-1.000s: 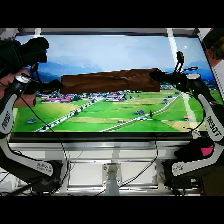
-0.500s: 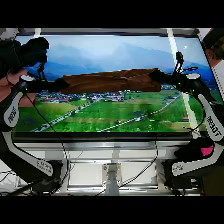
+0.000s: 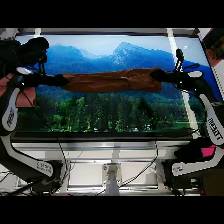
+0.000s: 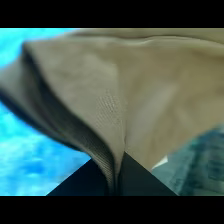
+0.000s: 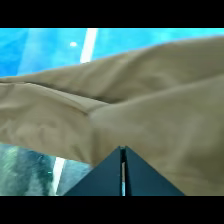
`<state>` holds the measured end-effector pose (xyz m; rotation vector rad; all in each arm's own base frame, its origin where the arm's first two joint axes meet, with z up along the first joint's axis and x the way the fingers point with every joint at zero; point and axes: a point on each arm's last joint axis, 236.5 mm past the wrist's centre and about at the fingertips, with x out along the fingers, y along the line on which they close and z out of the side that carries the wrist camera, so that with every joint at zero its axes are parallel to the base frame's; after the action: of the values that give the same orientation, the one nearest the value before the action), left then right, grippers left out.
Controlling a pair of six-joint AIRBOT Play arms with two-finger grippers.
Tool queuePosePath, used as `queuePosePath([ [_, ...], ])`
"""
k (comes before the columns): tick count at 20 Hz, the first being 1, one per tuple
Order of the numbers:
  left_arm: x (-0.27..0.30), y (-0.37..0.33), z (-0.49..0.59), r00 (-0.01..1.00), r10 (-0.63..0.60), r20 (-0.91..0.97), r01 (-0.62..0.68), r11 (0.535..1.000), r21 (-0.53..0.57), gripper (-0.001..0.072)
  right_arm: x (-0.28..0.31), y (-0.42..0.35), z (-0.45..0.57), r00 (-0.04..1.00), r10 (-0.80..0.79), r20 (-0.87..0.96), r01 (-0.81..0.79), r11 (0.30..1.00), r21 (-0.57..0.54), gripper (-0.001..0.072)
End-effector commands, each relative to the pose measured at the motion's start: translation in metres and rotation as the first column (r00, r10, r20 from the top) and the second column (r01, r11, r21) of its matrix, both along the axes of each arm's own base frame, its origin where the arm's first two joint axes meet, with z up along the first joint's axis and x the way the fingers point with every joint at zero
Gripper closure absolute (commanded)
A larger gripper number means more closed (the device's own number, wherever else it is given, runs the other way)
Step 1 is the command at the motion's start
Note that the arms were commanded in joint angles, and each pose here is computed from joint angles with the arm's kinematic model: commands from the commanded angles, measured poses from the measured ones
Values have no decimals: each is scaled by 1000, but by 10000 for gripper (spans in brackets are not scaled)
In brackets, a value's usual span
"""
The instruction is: Fold the clothes and pants, and hang the long-sleeved shirts on hangers.
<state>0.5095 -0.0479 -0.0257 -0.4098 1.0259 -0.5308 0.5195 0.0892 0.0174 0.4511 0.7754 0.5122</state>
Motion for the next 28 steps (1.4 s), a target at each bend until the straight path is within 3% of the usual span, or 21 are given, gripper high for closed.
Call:
queuePosePath([
  [1, -20, -13, 58, 997, -66, 41, 67, 997, -23, 686, -3, 38, 28, 994, 100, 52, -100, 995, -10, 694],
  [8, -54, -30, 129, 982, -145, 125, 147, 989, -11, 686, 1, 143, 39, 989, 129, 67, -120, 985, -122, 696],
  [19, -72, -95, 161, 947, -255, 195, 269, 962, -48, 685, -63, 292, -64, 936, 243, -254, -253, 968, -4, 697],
  [28, -55, -105, 174, 946, -197, 259, 225, 971, -82, 685, -95, 330, -107, 877, 268, -400, -276, 960, 38, 697],
])
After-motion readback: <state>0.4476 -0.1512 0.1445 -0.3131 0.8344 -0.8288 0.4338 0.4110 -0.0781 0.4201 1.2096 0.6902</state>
